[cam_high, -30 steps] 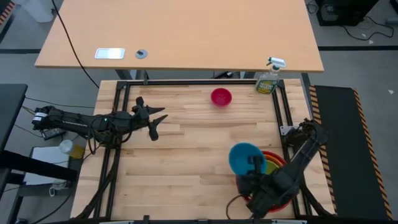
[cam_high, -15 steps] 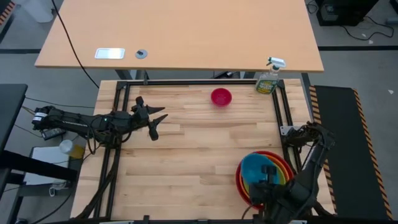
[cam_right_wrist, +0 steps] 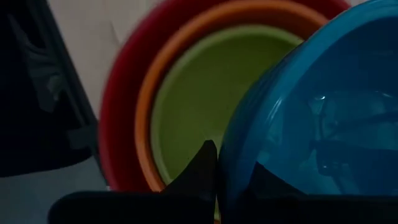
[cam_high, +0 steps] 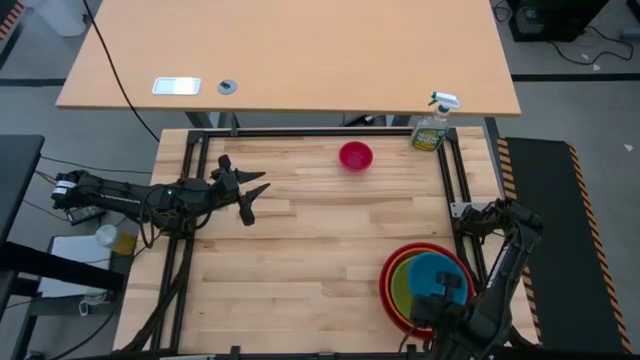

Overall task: Nest bowls inside each other
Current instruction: Stack the blue bowl on top of the green bowl, then stack the pink bowl on top of the blue bowl

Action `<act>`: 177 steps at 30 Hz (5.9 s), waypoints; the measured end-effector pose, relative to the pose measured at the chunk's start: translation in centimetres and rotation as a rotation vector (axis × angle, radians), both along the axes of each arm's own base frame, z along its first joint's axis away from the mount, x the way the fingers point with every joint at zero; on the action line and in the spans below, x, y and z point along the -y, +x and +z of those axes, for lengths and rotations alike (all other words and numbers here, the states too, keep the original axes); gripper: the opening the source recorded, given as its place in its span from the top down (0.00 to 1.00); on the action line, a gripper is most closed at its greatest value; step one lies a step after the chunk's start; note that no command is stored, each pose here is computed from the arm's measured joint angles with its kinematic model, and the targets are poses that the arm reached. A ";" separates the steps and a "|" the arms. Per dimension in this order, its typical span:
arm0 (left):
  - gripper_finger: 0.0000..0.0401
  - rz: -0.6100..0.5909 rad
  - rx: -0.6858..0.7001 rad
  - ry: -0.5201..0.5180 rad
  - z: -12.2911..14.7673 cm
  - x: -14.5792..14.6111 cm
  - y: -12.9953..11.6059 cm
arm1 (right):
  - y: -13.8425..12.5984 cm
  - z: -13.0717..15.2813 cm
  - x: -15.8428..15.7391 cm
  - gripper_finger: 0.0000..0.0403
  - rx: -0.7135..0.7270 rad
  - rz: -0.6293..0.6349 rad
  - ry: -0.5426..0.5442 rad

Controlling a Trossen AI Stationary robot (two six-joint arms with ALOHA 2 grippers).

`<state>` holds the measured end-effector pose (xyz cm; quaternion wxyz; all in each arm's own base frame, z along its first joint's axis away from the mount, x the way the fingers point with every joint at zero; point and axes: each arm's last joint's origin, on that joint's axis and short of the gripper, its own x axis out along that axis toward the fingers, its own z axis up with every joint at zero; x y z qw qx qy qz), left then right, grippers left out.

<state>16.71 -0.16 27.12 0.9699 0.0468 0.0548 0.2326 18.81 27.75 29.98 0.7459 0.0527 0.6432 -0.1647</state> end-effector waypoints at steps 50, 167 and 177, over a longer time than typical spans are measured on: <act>0.62 0.000 0.016 -0.008 0.1 0.0 0.0 | 2.8 -8.4 2.5 0.77 -0.139 -0.030 0.064; 0.62 -0.012 0.067 -0.136 0.0 0.4 0.0 | 11.7 0.0 17.4 0.56 0.204 0.180 -0.443; 0.62 -0.012 0.082 -0.138 0.1 0.4 0.0 | 13.9 -5.1 28.3 0.55 0.432 0.036 -0.384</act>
